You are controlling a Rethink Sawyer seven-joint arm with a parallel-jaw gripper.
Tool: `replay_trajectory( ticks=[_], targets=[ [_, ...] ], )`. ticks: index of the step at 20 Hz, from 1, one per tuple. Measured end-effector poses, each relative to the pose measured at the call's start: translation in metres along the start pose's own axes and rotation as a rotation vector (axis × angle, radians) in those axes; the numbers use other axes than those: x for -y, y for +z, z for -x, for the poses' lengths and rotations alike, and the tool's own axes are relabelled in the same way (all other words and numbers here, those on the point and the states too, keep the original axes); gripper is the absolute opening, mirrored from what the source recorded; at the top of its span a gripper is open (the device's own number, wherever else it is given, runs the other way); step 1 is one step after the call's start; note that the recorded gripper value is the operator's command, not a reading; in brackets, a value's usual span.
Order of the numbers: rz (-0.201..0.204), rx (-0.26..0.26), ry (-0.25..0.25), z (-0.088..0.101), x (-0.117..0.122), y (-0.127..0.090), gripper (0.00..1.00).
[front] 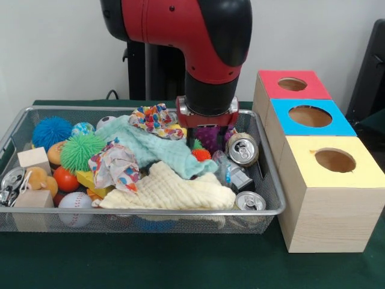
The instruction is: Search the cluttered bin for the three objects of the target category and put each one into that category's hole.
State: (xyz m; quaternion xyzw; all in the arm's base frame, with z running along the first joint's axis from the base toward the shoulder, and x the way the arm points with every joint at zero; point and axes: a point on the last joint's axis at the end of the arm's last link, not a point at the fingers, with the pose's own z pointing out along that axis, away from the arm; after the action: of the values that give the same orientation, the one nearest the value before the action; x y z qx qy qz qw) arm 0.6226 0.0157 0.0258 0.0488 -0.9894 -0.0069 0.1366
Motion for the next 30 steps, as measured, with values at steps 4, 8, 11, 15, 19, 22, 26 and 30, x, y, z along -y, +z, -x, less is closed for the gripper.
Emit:
replay_trajectory(
  ticks=[4,8,11,15,19,22,26,30],
  targets=[
    [0.009,-0.034,0.017,0.000,0.005,-0.008,1.00],
    [-0.001,-0.028,0.027,0.003,0.006,-0.014,1.00],
    [-0.006,-0.028,0.026,0.004,-0.001,-0.015,1.00],
    [-0.008,-0.029,0.030,0.005,-0.014,-0.015,1.00],
    [-0.002,-0.024,0.052,0.008,-0.028,-0.011,1.00],
    [-0.002,-0.014,0.071,0.010,-0.035,-0.005,1.00],
    [-0.002,0.004,0.101,0.014,-0.040,0.004,1.00],
    [-0.010,0.031,0.108,0.017,-0.036,0.011,1.00]
  ],
)
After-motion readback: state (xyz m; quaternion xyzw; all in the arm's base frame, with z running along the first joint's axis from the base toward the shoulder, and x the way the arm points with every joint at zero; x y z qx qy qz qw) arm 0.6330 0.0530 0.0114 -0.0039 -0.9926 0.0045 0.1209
